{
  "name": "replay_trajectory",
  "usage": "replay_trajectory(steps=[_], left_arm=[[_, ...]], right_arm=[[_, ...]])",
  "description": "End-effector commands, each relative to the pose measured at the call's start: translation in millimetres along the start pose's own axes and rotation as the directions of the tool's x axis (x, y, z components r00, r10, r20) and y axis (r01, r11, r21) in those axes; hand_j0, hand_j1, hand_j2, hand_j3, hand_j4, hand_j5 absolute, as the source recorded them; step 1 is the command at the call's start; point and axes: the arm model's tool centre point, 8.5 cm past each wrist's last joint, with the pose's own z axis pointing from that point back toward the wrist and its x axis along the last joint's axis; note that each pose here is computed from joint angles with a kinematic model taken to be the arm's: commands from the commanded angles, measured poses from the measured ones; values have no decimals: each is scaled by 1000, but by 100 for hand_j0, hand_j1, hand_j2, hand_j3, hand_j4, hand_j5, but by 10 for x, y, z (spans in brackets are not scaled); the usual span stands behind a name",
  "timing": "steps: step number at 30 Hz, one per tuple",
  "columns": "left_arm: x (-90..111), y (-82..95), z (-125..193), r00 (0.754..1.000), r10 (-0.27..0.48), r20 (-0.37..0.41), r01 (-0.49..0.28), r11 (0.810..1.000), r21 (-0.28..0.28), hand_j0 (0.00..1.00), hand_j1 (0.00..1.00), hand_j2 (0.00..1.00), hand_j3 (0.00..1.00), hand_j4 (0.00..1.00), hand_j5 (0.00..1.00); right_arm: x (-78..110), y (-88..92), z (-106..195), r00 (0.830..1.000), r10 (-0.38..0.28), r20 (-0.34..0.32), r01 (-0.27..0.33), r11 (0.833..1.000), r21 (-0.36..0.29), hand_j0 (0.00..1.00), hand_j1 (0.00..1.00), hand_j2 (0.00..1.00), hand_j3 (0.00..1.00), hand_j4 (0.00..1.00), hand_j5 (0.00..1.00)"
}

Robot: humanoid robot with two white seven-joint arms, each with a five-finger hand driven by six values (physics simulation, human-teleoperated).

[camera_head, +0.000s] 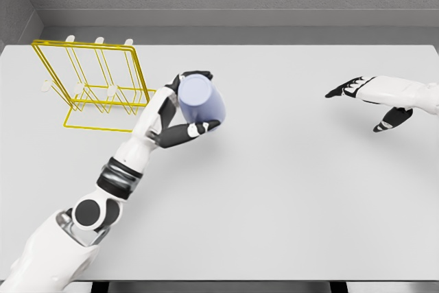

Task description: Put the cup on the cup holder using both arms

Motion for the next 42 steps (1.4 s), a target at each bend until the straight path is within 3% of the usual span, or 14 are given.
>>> replay_trajectory(steps=[1,8,11,19,27,42], left_arm=[[67,38,9,998,-1,56,1,1000,3,70,70,70,70,70,70],[119,156,83,994,-10,107,7,999,34,70,70,70,70,70,70],[134,319,149,994,-46,98,41,998,54,70,70,70,70,70,70],[176,547,279,991,-92,99,85,993,78,70,70,70,70,70,70],[165,605,386,990,-103,94,94,992,88,70,70,70,70,70,70],[279,983,502,989,-125,79,114,984,138,71,71,71,71,71,71]], right_arm=[[-5,-2,4,1000,-6,-1,6,1000,-3,100,100,100,100,100,100],[-13,9,4,1000,-6,-4,6,1000,1,100,100,100,100,100,100],[-22,18,2,1000,-9,-7,9,1000,2,100,100,100,100,100,100],[-19,30,-42,1000,-18,-2,18,1000,-2,100,100,100,100,100,100],[-15,37,-49,1000,-19,0,19,1000,-1,100,100,100,100,100,100],[-3,53,-80,1000,-13,1,13,1000,7,100,100,100,100,100,100]])
